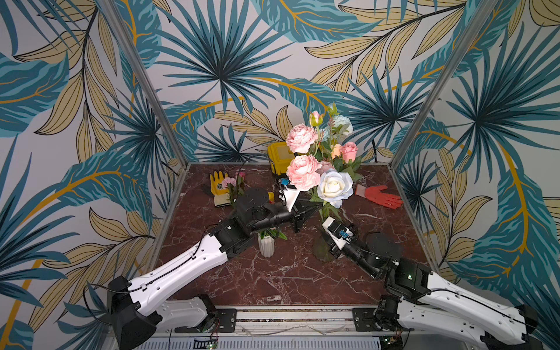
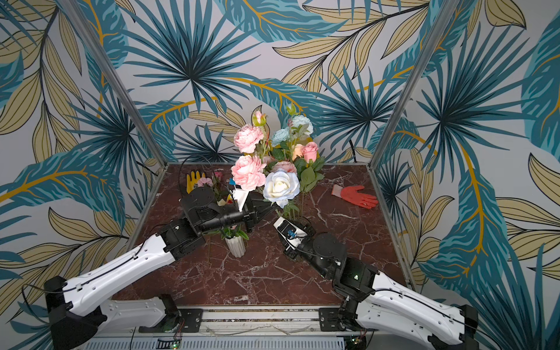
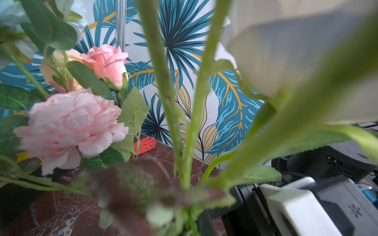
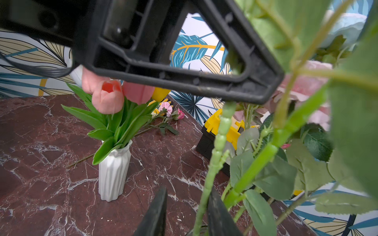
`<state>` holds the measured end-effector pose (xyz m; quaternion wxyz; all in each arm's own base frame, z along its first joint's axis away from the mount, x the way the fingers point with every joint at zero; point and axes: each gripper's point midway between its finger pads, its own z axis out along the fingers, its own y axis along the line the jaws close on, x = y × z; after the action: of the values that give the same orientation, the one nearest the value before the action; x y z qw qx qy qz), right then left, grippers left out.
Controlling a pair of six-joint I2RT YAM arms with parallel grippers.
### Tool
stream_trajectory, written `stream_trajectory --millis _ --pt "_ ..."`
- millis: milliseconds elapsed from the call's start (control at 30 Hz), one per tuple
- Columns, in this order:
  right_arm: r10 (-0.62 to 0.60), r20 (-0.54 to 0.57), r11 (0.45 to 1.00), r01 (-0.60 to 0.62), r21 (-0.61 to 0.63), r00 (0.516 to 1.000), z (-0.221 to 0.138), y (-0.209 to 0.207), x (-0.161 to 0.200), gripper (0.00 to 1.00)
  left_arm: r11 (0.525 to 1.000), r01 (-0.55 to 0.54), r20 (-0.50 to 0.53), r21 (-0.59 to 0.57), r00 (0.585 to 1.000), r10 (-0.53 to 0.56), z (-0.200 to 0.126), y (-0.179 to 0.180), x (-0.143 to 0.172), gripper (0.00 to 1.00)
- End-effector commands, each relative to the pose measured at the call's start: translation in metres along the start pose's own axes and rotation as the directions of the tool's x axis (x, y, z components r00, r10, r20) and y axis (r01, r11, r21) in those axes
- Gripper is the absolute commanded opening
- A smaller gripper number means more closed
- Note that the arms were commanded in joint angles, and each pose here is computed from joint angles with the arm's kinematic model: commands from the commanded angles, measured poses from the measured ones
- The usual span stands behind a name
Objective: Pick out pink flowers from the vase
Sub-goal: Pick up the many flowers from the vase, then place the flower in the vase.
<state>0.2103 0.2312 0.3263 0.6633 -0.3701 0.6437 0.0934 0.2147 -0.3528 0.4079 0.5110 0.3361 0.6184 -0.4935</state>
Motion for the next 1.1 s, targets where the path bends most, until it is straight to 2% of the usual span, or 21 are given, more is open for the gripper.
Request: stream_trajectory --millis 0,67,133,167,267,433,500,700,967,1067 --pt "0.015 0.013 0.999 -0.016 0.032 1.000 0.000 -0.005 0.000 0.32 0.999 0.000 0.033 0.053 0.999 -0.002 -0.002 -0.016 -0.019 0.00" --pt "0.010 -0.002 0.999 -0.010 0.043 1.000 0.001 -0.006 0.003 0.23 0.999 0.000 0.032 0.052 0.999 -0.002 -0.002 -0.016 -0.018 0.00" --pt "0.010 -0.012 0.999 -0.009 0.042 1.000 0.003 -0.005 0.005 0.03 0.999 0.000 0.031 0.051 1.000 -0.001 -0.003 -0.016 -0.017 0.00" --pt "0.012 -0.015 0.999 -0.012 0.041 1.000 0.003 -0.005 0.005 0.00 0.999 0.000 0.031 0.052 1.000 -0.002 -0.002 -0.016 -0.017 0.00" --pt "0.025 -0.007 0.999 -0.025 0.041 1.000 0.003 -0.006 0.003 0.00 0.998 0.011 0.022 0.066 1.000 -0.013 -0.001 -0.017 -0.015 0.00" --pt "0.062 0.028 0.997 -0.063 0.039 0.998 0.002 -0.007 -0.006 0.00 0.997 0.041 0.012 0.070 0.999 -0.041 -0.001 -0.017 -0.011 0.31" --pt "0.087 0.044 0.996 -0.088 0.024 0.995 0.001 -0.006 -0.010 0.00 0.996 0.052 0.006 0.069 0.999 -0.053 0.000 -0.016 -0.008 0.36" --pt "0.156 0.090 0.987 -0.158 0.011 0.984 0.002 -0.006 -0.022 0.00 0.992 0.072 -0.002 0.106 0.997 -0.073 0.005 -0.022 -0.003 0.37" --pt "0.227 0.162 0.973 -0.230 0.001 0.960 0.000 -0.011 -0.039 0.00 0.994 0.055 0.080 0.096 0.995 -0.063 -0.008 -0.023 -0.010 0.36" --pt "0.239 0.167 0.971 -0.240 -0.015 0.957 0.002 -0.009 -0.045 0.00 0.993 0.047 0.095 0.105 0.994 -0.057 -0.010 -0.026 -0.013 0.29"
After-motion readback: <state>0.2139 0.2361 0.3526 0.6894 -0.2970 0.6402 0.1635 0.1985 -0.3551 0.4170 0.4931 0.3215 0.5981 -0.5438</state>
